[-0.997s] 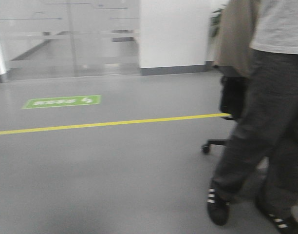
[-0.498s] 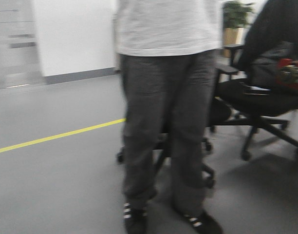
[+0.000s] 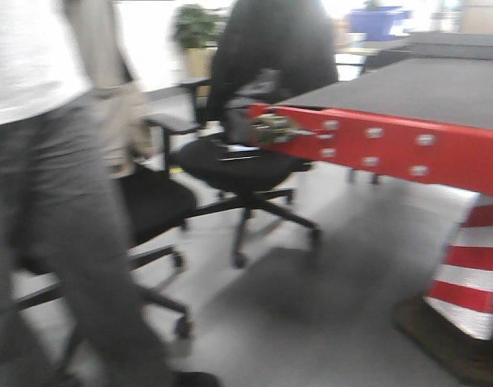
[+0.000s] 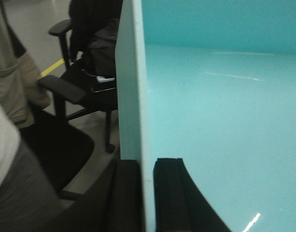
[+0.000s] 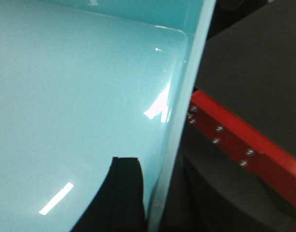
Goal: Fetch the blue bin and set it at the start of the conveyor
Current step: 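Carry the bin with both grippers up to the grey-topped red table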
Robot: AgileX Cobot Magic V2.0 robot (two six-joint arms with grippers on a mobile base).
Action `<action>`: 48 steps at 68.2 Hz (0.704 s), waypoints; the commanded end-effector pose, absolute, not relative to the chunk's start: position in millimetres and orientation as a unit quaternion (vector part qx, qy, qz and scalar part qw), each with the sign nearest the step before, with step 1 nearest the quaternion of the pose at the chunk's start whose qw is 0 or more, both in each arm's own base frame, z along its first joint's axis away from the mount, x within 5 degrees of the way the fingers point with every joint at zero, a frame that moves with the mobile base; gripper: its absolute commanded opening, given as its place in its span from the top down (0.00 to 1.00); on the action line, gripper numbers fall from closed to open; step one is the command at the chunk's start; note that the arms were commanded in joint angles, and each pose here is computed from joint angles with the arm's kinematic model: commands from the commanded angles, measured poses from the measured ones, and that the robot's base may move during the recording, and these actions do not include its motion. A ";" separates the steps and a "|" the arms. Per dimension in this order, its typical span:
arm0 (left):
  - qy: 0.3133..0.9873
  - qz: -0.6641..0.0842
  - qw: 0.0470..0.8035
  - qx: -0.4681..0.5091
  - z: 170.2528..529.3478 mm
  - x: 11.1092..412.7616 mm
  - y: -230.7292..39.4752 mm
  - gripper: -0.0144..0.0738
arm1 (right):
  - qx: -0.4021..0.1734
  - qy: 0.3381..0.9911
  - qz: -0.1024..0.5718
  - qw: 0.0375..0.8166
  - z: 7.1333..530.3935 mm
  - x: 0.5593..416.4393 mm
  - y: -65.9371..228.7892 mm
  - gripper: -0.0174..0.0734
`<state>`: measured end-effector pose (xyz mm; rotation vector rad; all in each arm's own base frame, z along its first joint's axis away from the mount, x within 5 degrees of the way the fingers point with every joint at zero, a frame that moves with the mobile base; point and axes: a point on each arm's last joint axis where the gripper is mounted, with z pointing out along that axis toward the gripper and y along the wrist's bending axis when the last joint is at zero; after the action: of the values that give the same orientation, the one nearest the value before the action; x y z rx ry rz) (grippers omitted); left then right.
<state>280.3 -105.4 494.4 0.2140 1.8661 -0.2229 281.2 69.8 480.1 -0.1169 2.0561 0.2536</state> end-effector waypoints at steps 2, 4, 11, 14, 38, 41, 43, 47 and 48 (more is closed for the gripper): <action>0.767 -0.141 0.619 0.087 509.0 273.5 -110.6 0.96 | -0.058 0.836 0.121 0.532 487.6 279.4 73.9 0.98; 0.767 -0.141 0.619 0.087 509.0 273.5 -110.6 0.96 | -0.058 0.836 0.121 0.532 487.6 279.4 73.9 0.98; 0.767 -0.141 0.619 0.087 509.0 273.5 -110.6 0.96 | -0.058 0.836 0.121 0.532 487.6 279.4 73.9 0.98; 0.767 -0.141 0.619 0.087 509.0 273.5 -110.6 0.96 | -0.058 0.836 0.121 0.532 487.6 279.4 73.9 0.98; 0.767 -0.141 0.619 0.087 509.0 273.5 -110.6 0.96 | -0.058 0.836 0.121 0.532 487.6 279.4 73.9 0.98; 0.767 -0.141 0.619 0.087 509.0 273.5 -110.6 0.96 | -0.058 0.836 0.121 0.532 487.6 279.4 73.9 0.98; 0.767 -0.141 0.619 0.087 509.0 273.5 -110.6 0.96 | -0.058 0.836 0.121 0.532 487.6 279.4 73.9 0.98; 0.767 -0.141 0.619 0.087 509.0 273.5 -110.6 0.96 | -0.058 0.836 0.121 0.532 487.6 279.4 73.9 0.98; 0.767 -0.141 0.619 0.087 509.0 273.5 -110.6 0.96 | -0.058 0.836 0.121 0.532 487.6 279.4 73.9 0.98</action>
<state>280.3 -105.4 494.5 0.2141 1.8644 -0.2234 281.2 69.8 480.1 -0.1169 2.0561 0.2536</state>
